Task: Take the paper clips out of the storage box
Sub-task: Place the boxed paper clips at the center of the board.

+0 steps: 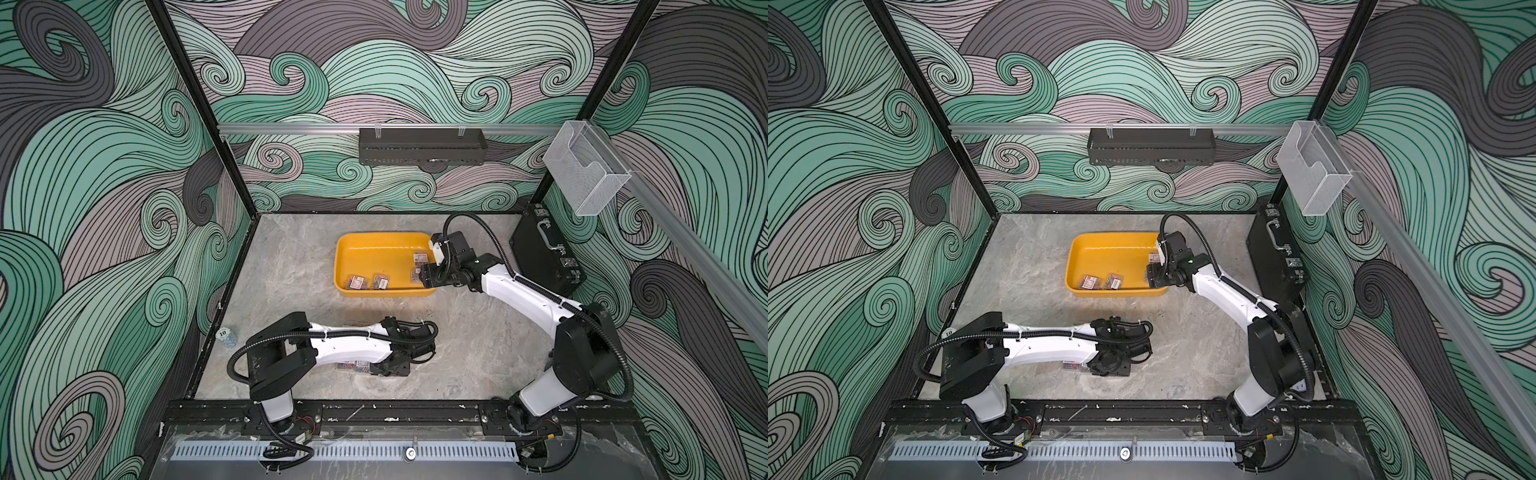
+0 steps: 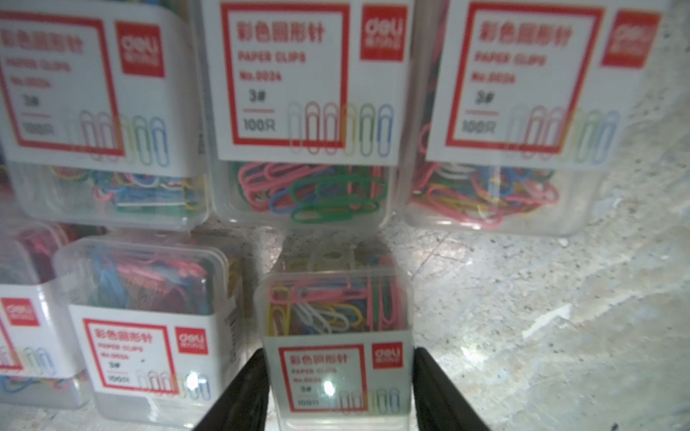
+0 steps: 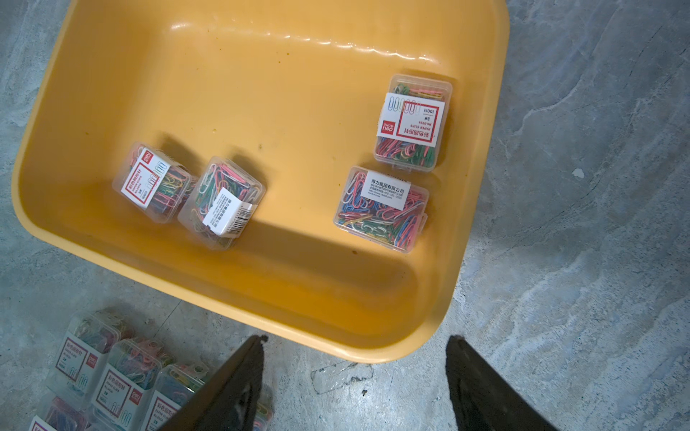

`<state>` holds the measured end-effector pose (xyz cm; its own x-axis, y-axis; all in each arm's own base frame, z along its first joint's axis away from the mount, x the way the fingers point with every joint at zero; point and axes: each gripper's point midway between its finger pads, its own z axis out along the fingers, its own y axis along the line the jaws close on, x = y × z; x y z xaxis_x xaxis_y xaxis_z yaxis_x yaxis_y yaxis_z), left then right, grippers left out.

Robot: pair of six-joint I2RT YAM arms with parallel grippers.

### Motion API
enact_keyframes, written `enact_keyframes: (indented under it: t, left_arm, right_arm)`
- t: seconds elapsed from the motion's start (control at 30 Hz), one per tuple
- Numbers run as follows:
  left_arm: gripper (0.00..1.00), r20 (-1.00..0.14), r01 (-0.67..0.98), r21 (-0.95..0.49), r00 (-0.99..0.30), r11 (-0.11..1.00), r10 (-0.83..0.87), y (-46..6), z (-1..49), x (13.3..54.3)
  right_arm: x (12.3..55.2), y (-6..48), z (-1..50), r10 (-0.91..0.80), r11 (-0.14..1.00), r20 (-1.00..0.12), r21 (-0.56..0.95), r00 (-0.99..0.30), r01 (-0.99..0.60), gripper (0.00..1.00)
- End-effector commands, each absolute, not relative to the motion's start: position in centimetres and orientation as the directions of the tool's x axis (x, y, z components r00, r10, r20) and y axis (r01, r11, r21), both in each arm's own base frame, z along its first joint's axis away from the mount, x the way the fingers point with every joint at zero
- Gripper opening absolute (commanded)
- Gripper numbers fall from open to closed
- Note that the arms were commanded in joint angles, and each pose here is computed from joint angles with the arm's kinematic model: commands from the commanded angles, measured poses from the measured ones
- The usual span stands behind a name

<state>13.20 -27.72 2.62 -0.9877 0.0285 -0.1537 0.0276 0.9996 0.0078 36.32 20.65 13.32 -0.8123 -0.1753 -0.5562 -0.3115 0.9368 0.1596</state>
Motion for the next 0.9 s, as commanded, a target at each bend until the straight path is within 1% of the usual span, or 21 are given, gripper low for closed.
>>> enact_keyframes:
  t: [0.0,0.07,0.87]
  left_arm:
    - [0.54,-0.149,0.036,0.039,-0.988,0.999,0.041,-27.5,2.2,13.4]
    - [0.52,-0.147,0.037,0.041,-0.988,0.998,0.043,-27.5,2.1,13.5]
    - [0.51,-0.158,0.028,0.118,-0.986,0.993,0.046,-25.5,1.6,15.1]
  right_arm:
    - [36.1,20.2,14.1,-0.174,0.940,-0.566,0.148,-0.806,-0.307,0.77]
    - [36.1,20.2,14.1,-0.174,0.940,-0.564,0.149,-0.807,-0.307,0.77]
    - [36.0,20.2,13.8,-0.179,0.941,-0.559,0.143,-0.809,-0.307,0.76]
